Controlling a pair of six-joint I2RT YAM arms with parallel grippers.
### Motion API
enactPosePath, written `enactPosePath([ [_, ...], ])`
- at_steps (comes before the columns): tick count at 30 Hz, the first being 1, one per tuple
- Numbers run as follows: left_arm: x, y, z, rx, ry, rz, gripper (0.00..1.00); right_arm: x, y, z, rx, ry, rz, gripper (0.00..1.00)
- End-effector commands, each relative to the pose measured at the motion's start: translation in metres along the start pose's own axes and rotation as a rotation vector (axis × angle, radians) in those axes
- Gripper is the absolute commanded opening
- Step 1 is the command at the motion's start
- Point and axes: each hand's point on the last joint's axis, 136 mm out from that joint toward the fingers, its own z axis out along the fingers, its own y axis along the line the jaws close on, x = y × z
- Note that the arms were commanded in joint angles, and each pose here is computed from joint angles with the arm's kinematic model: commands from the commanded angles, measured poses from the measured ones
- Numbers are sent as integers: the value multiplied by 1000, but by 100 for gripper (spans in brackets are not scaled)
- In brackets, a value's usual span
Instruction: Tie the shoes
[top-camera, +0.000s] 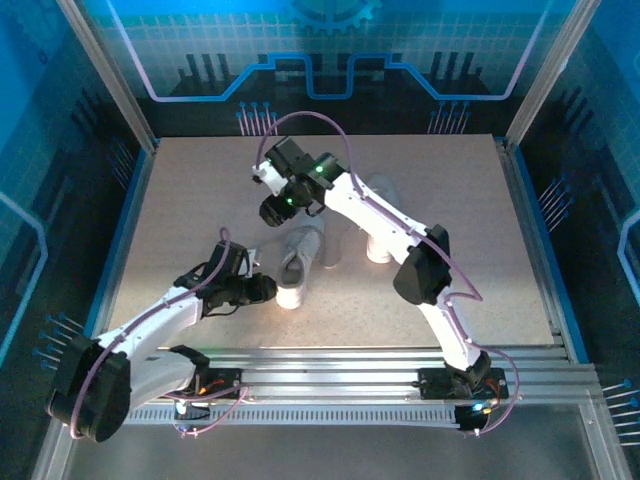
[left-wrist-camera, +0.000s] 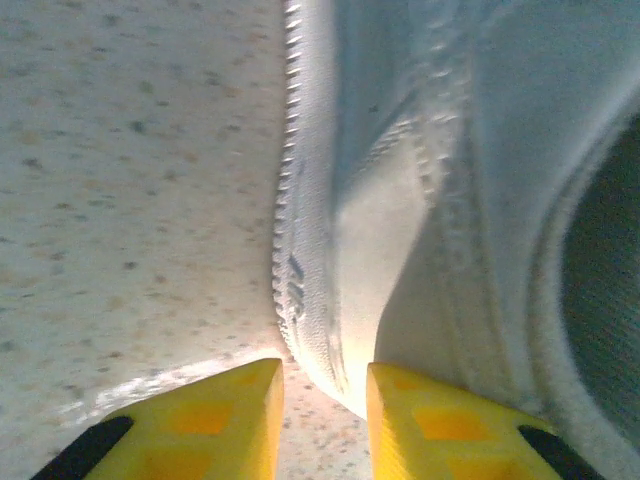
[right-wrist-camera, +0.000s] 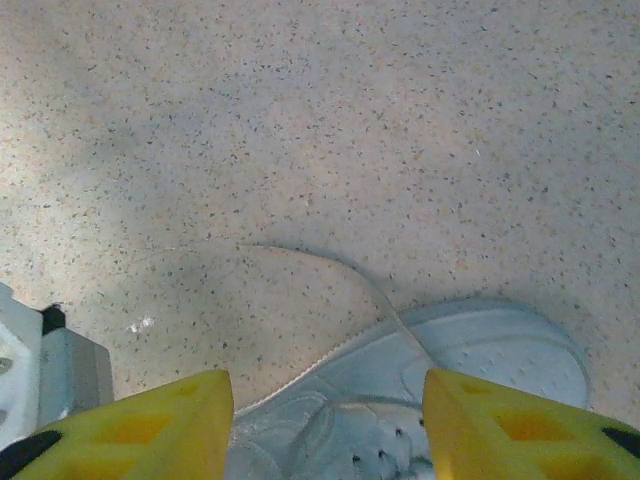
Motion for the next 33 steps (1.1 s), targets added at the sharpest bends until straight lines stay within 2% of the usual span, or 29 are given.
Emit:
enactPosePath([
  [1, 2, -26, 5, 79, -28, 9, 27, -17, -5, -58, 11, -120, 31, 53],
  [9, 8, -55, 14, 113, -29, 64, 26, 37, -33, -85, 110, -62, 81, 53],
  [12, -3, -42, -3, -7, -62, 142, 33, 53, -37, -89, 136, -36, 79, 51],
  [13, -10, -39, -12, -32, -78, 163, 38, 58, -38, -89, 142, -27, 79, 51],
  [16, -32, -29, -33, -46, -104, 161, 49, 69, -39, -87, 160, -2, 76, 50],
  [19, -59, -17, -43, -36, -100, 139, 54, 74, -38, -81, 183, 18, 57, 50],
  [21, -76, -10, -42, -46, -71, 151, 54, 76, -33, -73, 189, 33, 32, 50],
  [28, -120, 8, -1, -87, 88, 175, 55, 81, -26, -50, 189, 89, 16, 50],
  [31, -137, 21, 10, -171, 137, 276, 57, 84, -29, -48, 198, 89, 25, 50],
  [33, -140, 31, 14, -217, 199, 392, 59, 87, -31, -48, 206, 89, 35, 50],
])
